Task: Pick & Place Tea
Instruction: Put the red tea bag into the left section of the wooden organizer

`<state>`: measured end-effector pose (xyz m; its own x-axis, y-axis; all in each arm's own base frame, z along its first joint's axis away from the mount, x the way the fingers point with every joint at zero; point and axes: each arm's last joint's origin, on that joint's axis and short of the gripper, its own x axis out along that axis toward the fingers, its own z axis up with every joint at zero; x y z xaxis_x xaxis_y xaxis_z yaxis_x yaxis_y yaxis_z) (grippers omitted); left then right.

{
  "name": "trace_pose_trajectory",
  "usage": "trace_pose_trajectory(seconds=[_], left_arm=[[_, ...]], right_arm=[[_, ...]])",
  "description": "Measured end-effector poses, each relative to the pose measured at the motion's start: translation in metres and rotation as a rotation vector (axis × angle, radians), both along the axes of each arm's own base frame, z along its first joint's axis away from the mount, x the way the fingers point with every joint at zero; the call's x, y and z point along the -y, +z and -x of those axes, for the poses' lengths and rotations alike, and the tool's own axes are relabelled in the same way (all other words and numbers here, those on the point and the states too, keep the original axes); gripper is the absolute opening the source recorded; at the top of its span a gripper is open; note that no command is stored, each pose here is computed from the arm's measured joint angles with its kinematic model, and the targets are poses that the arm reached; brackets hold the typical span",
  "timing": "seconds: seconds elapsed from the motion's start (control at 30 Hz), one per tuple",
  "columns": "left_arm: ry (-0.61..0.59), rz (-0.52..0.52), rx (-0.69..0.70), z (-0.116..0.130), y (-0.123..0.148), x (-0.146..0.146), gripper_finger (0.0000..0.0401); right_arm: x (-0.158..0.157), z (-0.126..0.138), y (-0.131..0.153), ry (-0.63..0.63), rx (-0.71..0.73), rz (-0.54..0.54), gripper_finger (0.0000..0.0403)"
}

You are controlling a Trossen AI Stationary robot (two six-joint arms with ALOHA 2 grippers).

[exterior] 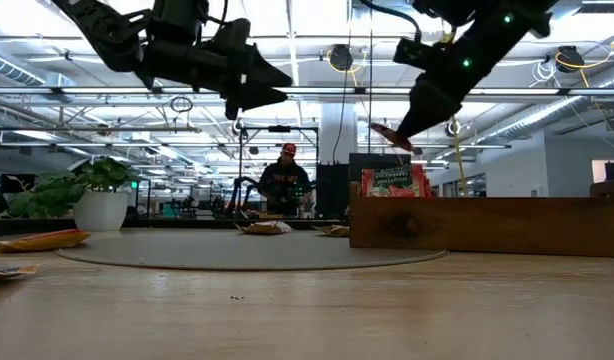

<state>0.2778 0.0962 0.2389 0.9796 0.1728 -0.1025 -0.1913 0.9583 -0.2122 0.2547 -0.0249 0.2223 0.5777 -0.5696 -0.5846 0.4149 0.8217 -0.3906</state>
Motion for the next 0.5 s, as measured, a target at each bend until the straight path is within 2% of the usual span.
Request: trace_pose_trajectory(seconds=[0.17, 0.3, 0.5], left_arm=[[-0.058, 0.096, 0.014, -0.030, 0.004, 0.010, 0.0191], [-0.085, 0.186, 0.012, -0.058, 0.008, 0.014, 0.0191], [-0.031, 0.273, -0.060, -0.086, 0.011, 0.008, 0.0191]], right_arm=[[-0.007, -0.011, -0.008, 0.057, 0.074, 0.073, 0.0000], [-0.010, -0.016, -0.019, 0.046, 0.037, 0.118, 0.0000], [-0.017, -0.019, -0.016, 0.004, 0.079, 0.183, 0.0000]])
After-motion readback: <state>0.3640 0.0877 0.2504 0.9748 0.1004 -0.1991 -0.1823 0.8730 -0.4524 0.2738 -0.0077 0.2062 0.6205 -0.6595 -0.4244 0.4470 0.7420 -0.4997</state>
